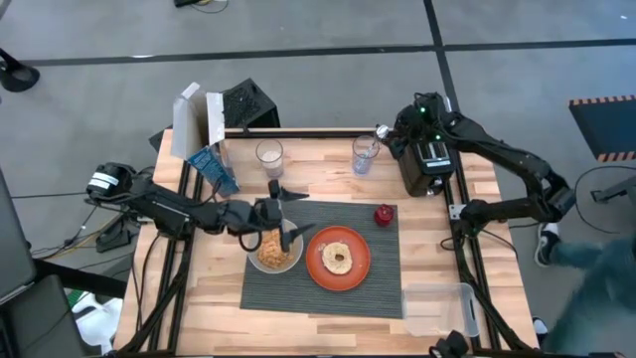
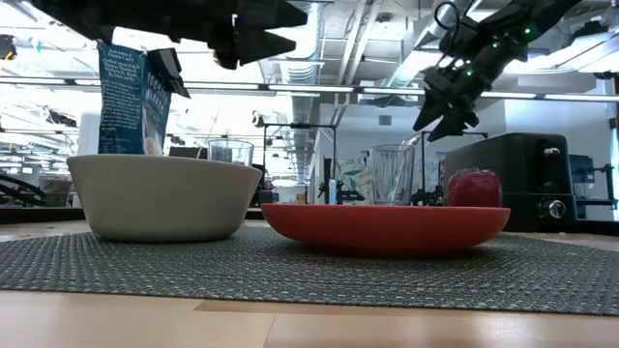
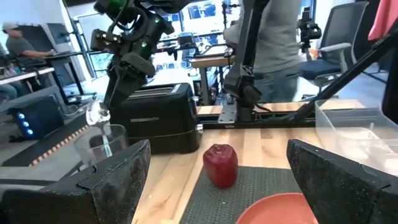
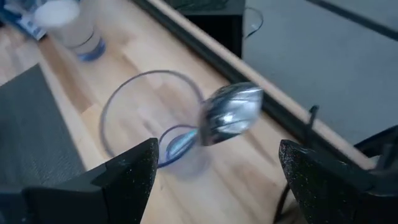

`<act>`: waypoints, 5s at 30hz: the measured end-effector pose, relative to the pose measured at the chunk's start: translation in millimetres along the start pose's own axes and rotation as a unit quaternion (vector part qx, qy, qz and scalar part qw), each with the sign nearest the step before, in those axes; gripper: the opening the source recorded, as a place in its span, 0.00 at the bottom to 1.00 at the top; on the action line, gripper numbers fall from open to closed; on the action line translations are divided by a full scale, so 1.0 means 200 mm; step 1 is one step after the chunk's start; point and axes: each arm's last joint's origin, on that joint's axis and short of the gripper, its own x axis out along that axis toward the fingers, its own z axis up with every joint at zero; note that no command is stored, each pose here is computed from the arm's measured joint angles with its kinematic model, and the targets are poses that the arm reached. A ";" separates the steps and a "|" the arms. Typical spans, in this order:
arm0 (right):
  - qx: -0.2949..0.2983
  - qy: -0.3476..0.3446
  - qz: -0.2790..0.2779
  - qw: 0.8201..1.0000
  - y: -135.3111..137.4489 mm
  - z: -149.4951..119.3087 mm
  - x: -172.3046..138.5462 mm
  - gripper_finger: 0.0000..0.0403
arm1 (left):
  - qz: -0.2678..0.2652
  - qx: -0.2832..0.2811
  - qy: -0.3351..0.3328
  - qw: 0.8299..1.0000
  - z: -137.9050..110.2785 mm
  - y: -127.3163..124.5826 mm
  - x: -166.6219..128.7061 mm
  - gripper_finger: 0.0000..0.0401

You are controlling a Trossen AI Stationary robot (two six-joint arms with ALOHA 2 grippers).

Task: Arrange a breakfast setting
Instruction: Put the spoon beside the bowl

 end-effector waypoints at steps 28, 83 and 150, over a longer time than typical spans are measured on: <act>-0.007 -0.019 0.035 0.999 -0.02 0.03 0.16 0.57 | 0.001 -0.006 0.019 1.000 -0.02 0.04 0.02 0.91; -0.137 -0.162 0.176 0.961 0.55 0.18 -0.37 0.09 | 0.124 -0.001 0.045 0.991 0.10 0.10 0.08 0.91; -0.266 -0.126 0.285 0.912 0.82 -0.03 -0.45 0.51 | 0.095 0.074 0.185 0.975 0.09 -0.07 0.36 0.08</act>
